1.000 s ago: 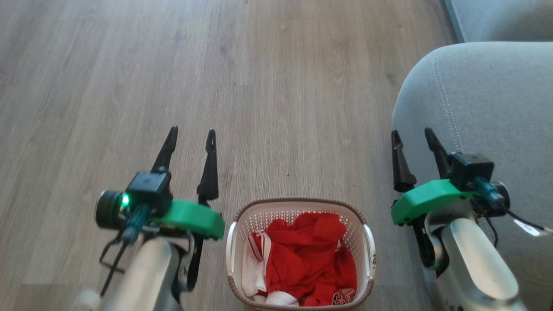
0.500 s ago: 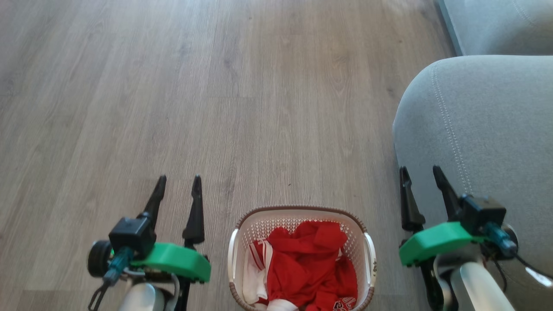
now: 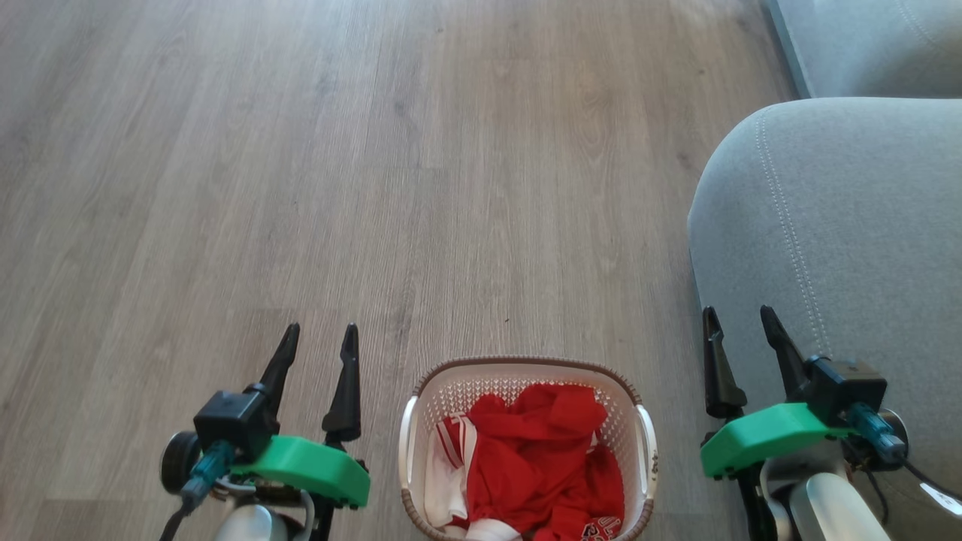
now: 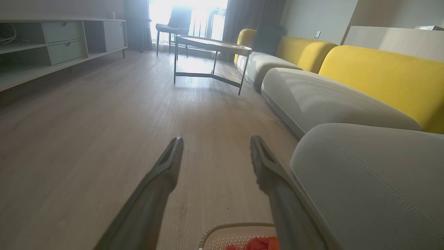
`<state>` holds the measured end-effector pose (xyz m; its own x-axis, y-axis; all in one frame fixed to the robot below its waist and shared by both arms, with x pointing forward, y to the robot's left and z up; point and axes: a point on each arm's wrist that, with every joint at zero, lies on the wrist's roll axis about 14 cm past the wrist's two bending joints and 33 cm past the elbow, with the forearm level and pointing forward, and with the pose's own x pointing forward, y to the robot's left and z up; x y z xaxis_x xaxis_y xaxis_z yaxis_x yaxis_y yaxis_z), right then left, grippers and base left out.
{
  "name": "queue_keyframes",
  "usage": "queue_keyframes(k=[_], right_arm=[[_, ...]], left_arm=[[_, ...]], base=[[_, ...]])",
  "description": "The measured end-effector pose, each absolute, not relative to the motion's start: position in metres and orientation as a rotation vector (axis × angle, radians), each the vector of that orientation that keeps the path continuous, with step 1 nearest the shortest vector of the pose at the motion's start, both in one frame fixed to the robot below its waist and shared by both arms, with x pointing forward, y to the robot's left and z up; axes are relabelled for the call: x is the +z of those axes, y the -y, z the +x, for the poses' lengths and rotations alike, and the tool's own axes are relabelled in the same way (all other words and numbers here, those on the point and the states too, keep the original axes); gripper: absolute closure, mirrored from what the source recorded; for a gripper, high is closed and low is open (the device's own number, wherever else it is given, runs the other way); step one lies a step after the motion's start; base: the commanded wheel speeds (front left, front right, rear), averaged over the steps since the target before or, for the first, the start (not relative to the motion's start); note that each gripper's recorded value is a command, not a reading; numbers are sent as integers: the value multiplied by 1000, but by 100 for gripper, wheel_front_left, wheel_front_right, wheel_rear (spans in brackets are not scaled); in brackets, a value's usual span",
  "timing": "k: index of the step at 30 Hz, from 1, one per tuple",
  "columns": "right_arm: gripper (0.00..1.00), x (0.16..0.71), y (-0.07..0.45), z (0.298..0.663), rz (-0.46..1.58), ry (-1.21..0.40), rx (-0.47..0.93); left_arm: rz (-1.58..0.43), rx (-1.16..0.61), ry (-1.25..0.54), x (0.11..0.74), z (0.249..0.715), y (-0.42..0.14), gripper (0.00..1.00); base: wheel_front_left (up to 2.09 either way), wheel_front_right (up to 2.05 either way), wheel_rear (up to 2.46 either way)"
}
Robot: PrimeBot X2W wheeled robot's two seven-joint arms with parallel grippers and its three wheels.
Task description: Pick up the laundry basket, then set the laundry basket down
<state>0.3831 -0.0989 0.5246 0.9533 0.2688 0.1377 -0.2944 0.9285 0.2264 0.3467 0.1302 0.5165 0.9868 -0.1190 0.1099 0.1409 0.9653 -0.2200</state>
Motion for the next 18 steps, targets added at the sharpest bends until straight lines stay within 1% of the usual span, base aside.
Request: queue_keyframes(k=[18], right_arm=[[0,527,100,384,251,112,287]], left_arm=[[-229,-135,94,516,346,-129,0]], base=[[0,0,0]])
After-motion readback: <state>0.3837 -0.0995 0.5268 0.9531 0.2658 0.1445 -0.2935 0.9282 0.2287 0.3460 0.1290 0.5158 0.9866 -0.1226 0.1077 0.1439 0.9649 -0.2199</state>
